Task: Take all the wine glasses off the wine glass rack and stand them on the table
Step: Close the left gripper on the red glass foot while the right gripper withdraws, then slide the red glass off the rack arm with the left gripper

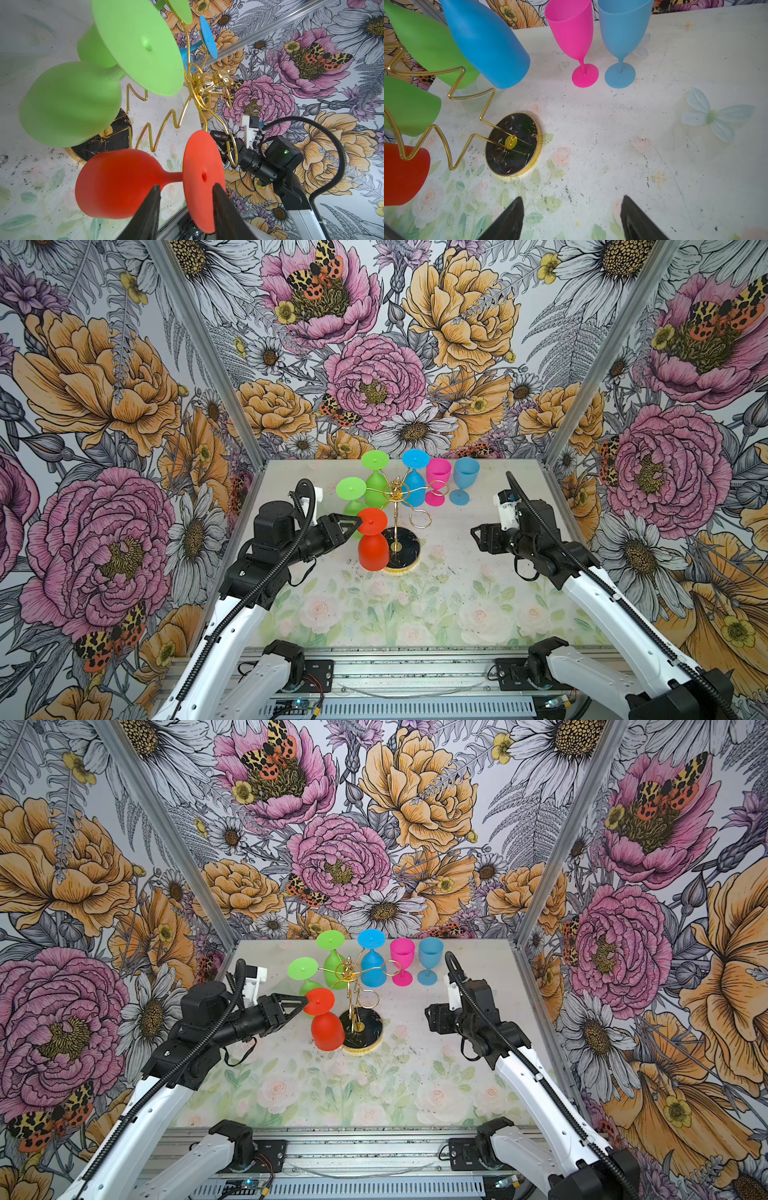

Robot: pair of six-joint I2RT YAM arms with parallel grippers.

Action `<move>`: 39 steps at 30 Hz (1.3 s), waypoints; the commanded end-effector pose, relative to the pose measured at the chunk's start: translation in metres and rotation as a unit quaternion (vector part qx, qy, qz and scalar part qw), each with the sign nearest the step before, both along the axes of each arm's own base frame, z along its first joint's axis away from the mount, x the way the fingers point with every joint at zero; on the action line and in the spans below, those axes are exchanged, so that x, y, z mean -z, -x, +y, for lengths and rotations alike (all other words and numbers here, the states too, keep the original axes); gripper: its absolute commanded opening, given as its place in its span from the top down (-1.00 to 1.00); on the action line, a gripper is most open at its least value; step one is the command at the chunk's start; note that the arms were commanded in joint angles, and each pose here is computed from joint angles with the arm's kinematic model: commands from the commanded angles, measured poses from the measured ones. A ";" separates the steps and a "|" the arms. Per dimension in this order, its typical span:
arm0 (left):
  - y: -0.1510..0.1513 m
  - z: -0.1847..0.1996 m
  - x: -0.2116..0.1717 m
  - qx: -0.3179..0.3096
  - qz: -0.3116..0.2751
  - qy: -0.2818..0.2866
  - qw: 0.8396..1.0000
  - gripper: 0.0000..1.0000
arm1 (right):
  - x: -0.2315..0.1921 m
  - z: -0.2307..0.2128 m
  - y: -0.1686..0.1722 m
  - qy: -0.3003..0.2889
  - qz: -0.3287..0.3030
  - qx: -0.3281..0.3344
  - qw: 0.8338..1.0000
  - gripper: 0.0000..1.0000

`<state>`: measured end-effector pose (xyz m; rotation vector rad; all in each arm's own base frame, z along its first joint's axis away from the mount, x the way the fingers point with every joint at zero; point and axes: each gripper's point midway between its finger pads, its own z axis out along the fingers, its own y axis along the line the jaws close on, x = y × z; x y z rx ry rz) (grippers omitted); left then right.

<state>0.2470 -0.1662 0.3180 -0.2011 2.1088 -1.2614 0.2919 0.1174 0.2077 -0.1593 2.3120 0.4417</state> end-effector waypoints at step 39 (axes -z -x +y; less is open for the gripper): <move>0.014 -0.017 -0.028 0.040 -0.005 0.053 0.998 0.78 | 0.003 0.003 0.012 -0.024 -0.012 -0.002 1.000 -0.47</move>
